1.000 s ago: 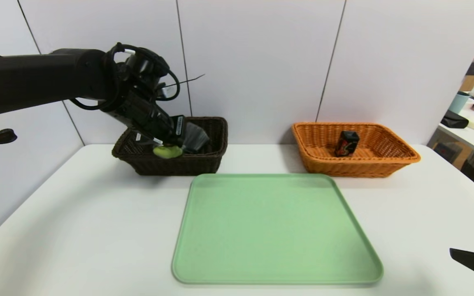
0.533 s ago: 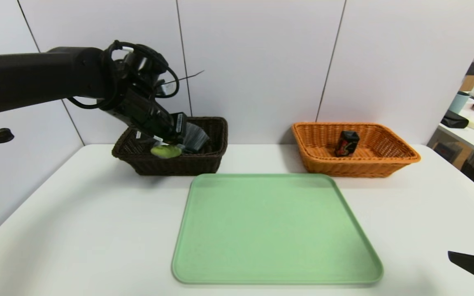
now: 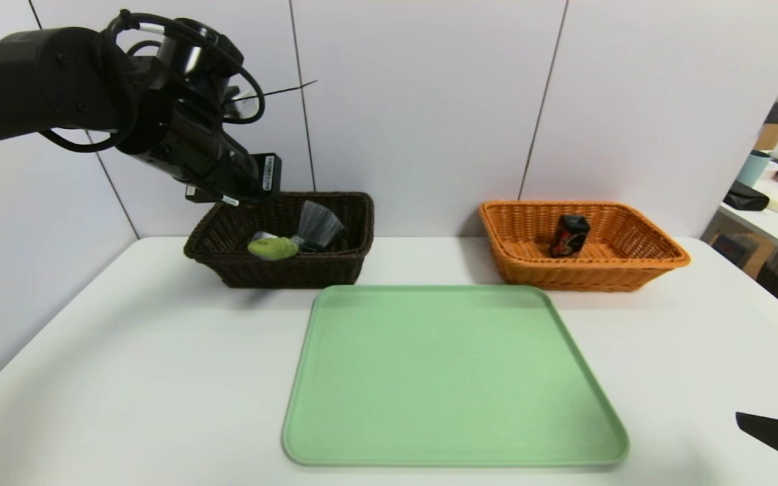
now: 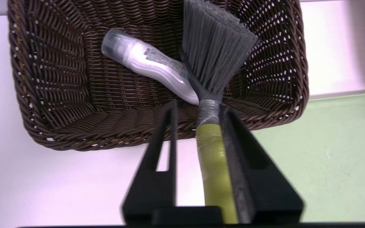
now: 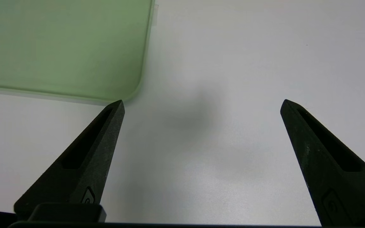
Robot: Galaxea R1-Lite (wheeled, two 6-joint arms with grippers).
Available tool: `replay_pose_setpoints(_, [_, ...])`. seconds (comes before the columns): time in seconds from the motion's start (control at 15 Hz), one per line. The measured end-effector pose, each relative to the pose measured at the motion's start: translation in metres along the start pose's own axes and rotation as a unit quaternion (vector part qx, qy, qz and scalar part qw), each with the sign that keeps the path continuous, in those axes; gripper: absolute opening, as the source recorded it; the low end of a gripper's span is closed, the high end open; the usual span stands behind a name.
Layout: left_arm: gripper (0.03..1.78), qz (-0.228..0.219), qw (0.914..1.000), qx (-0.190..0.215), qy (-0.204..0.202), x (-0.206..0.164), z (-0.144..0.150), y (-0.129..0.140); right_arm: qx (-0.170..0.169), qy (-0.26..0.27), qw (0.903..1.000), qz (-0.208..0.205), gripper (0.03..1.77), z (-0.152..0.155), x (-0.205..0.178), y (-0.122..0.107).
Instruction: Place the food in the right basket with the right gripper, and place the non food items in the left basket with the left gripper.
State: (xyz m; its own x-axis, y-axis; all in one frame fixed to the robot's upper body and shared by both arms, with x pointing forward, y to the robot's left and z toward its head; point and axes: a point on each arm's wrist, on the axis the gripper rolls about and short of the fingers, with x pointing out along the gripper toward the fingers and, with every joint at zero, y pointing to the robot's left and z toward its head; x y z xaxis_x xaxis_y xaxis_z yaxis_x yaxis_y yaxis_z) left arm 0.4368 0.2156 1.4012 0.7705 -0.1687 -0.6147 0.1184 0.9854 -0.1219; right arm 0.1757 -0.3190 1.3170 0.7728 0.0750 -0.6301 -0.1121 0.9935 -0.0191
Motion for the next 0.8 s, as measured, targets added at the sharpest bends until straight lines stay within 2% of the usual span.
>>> replay_pose_setpoints(0.13, [0.82, 0.001, 1.0000, -0.002, 0.000, 0.000, 0.000, -0.001, 0.001, -0.003, 1.0000, 0.000, 1.70, 0.000, -0.001, 0.000])
replay_pose_setpoints(0.33, [1.10, 0.000, 1.0000, -0.004, 0.000, -0.003, 0.000, -0.001, 0.002, -0.007, 1.0000, 0.000, 1.70, -0.002, -0.004, 0.000])
replay_pose_setpoints(0.67, [1.39, 0.013, 0.9992, -0.004, 0.038, -0.021, -0.010, 0.004, 0.003, -0.013, 0.9999, -0.004, 1.70, -0.002, -0.005, -0.001])
replay_pose_setpoints(0.8, [1.46, 0.024, 0.9990, -0.005, 0.036, -0.033, -0.014, 0.008, 0.006, -0.015, 0.9998, -0.008, 1.70, 0.000, -0.006, -0.002])
